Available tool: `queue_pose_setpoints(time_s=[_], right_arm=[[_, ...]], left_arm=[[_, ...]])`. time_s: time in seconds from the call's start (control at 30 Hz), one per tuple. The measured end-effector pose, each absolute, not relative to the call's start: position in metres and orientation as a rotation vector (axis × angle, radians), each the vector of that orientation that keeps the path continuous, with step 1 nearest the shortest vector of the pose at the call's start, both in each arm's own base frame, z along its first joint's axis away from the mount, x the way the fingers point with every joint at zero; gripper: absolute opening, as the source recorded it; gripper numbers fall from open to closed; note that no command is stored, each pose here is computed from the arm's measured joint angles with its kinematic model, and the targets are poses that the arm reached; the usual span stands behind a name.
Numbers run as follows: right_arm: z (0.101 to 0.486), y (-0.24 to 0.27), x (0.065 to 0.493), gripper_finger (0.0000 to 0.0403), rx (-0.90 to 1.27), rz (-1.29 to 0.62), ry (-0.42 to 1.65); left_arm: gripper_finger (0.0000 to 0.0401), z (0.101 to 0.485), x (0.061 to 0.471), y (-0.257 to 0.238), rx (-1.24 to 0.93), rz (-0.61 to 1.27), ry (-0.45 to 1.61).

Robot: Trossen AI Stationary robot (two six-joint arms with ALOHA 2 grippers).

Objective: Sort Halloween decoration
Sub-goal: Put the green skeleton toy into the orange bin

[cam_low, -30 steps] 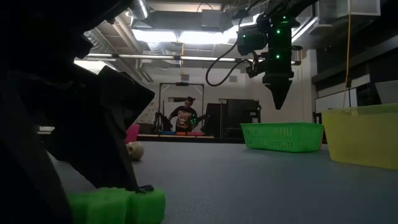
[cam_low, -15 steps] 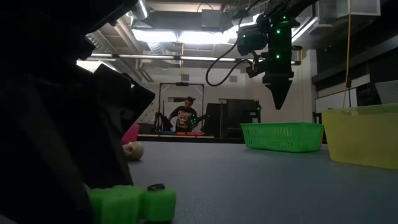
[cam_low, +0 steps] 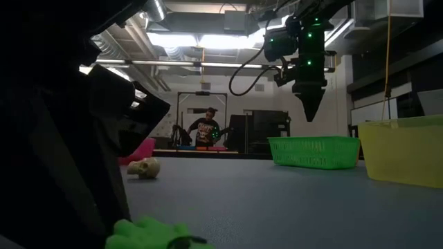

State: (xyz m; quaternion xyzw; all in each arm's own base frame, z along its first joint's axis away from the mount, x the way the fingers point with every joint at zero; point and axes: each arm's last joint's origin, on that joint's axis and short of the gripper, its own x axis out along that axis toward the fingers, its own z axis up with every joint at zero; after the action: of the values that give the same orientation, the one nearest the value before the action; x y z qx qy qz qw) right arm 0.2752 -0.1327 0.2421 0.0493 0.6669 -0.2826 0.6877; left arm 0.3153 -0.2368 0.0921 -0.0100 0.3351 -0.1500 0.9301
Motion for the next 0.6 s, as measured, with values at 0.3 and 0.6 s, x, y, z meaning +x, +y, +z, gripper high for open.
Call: queue_pose_setpoints(time_s=[0.3, 0.6], right_arm=[[0.2421, -0.1327, 0.2751, 0.0198, 0.11, -0.633, 1.493], [0.2421, -0.1326, 0.2752, 0.0198, 0.11, -0.632, 1.493]], left_arm=[[0.0022, 0.0919, 0.3151, -0.2369, -0.02, -0.309, 0.688], [0.0028, 0.0917, 0.3149, -0.2367, -0.064, -0.291, 0.695]])
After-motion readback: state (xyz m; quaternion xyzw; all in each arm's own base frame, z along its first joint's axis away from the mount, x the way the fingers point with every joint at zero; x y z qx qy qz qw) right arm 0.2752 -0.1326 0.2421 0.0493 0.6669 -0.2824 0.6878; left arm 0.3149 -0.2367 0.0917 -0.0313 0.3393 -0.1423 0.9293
